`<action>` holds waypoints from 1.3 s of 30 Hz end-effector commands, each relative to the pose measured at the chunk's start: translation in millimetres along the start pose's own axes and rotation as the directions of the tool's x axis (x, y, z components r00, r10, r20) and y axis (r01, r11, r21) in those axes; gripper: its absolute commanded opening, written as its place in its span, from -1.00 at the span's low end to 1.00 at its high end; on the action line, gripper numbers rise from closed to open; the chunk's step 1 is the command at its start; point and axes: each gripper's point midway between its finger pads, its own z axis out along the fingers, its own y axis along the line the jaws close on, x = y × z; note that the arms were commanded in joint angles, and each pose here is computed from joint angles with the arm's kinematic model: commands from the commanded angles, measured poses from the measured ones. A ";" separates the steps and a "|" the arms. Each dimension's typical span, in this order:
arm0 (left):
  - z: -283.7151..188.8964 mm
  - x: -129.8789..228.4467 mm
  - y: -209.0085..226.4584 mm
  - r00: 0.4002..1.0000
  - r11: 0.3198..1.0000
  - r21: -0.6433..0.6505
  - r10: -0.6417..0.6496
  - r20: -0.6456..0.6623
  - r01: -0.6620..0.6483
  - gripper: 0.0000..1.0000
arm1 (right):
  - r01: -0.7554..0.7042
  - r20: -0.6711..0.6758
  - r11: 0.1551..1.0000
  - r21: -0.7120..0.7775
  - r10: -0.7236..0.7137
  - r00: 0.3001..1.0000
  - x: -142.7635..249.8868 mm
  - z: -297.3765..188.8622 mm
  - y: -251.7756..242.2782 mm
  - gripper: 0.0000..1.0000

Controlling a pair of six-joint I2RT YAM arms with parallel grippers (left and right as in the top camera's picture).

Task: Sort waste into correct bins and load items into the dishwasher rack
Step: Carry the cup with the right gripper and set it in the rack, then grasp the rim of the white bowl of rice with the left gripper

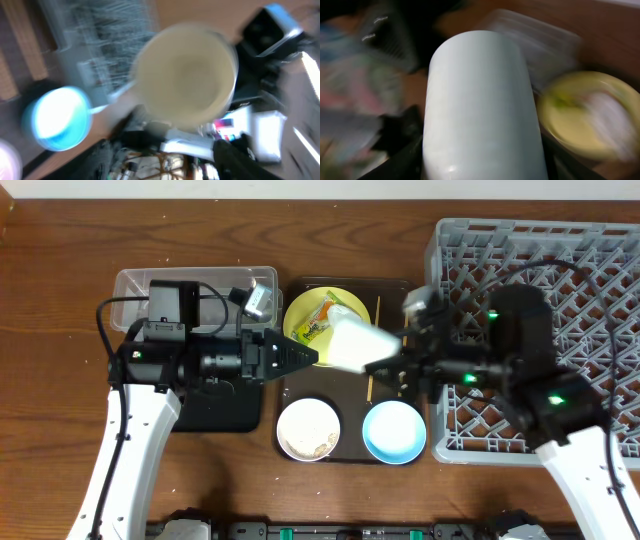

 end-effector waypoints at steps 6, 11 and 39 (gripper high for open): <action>-19.1 2.1 81.3 0.994 0.886 -0.452 -0.069 0.086 0.100 0.49 | -0.470 0.299 0.514 0.718 0.383 0.874 49.0 -135.3 -118.4 -0.03; -19.2 4.4 81.7 0.995 0.886 -0.455 -0.067 0.076 0.094 0.49 | -0.554 0.466 0.008 0.832 0.532 0.707 120.9 -202.0 -143.8 -0.06; -19.8 13.1 111.9 1.000 0.730 -0.684 0.011 0.009 -0.002 0.45 | -0.509 0.183 0.706 0.493 0.488 0.854 44.2 -99.7 -128.5 0.85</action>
